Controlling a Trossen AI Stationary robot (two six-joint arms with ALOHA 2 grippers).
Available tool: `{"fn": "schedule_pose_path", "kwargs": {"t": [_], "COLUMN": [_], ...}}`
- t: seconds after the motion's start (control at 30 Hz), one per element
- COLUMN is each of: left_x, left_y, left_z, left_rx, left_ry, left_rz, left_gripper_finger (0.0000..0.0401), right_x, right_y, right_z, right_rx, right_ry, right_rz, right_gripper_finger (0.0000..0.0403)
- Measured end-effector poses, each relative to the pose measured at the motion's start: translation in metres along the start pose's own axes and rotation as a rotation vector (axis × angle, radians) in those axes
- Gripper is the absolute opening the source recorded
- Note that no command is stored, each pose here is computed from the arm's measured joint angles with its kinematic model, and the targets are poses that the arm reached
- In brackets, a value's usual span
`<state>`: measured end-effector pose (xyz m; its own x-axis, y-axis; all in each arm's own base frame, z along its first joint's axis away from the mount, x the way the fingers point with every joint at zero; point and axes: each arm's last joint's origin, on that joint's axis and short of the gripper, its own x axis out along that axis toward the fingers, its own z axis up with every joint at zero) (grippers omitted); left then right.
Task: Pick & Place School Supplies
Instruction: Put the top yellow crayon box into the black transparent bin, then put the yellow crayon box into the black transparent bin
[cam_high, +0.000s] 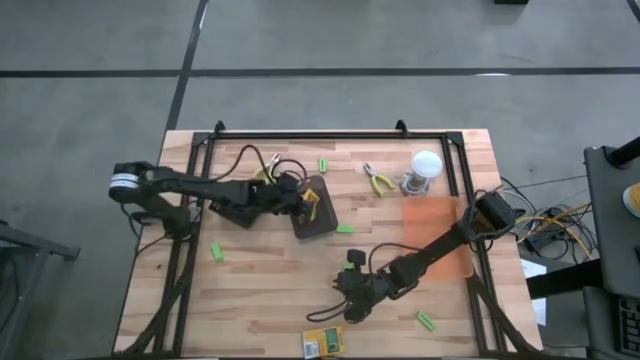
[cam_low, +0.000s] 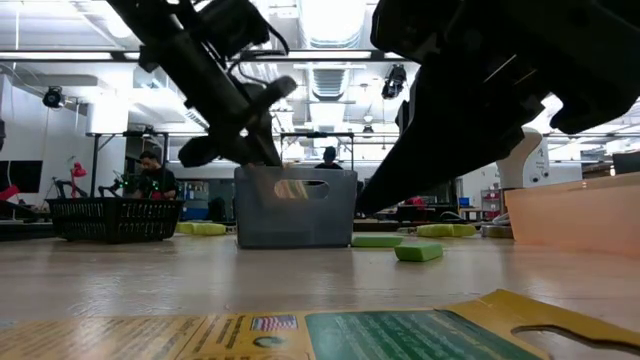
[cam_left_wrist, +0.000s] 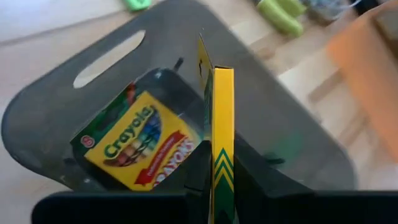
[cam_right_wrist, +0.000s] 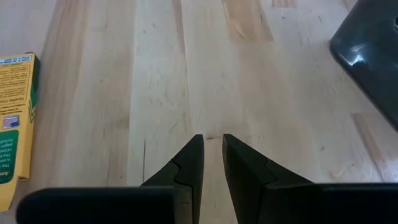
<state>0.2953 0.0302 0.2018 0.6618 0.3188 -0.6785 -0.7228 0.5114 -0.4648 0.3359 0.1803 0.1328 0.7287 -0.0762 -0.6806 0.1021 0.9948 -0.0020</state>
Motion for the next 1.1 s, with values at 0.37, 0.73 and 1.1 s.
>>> {"fn": "schedule_pose_path", "kwargs": {"t": [0.37, 0.73, 1.1], "left_x": [0.007, 0.006, -0.001], "left_y": [0.000, 0.000, -0.018], "left_z": [-0.002, -0.002, 0.015], "left_rx": [0.052, 0.082, 0.105], "left_ry": [0.012, 0.011, -0.035], "left_rz": [0.013, 0.013, -0.043], "left_gripper_finger": [0.0059, 0.0085, 0.0106], "right_x": [0.000, 0.000, 0.000], "right_y": [0.000, 0.000, 0.000], "right_z": [0.000, 0.000, 0.000], "right_rx": [0.001, 0.002, 0.002], "right_ry": [0.001, 0.000, 0.001], "right_rz": [0.000, 0.000, -0.001], "right_gripper_finger": [0.0057, 0.0057, 0.0057]}}
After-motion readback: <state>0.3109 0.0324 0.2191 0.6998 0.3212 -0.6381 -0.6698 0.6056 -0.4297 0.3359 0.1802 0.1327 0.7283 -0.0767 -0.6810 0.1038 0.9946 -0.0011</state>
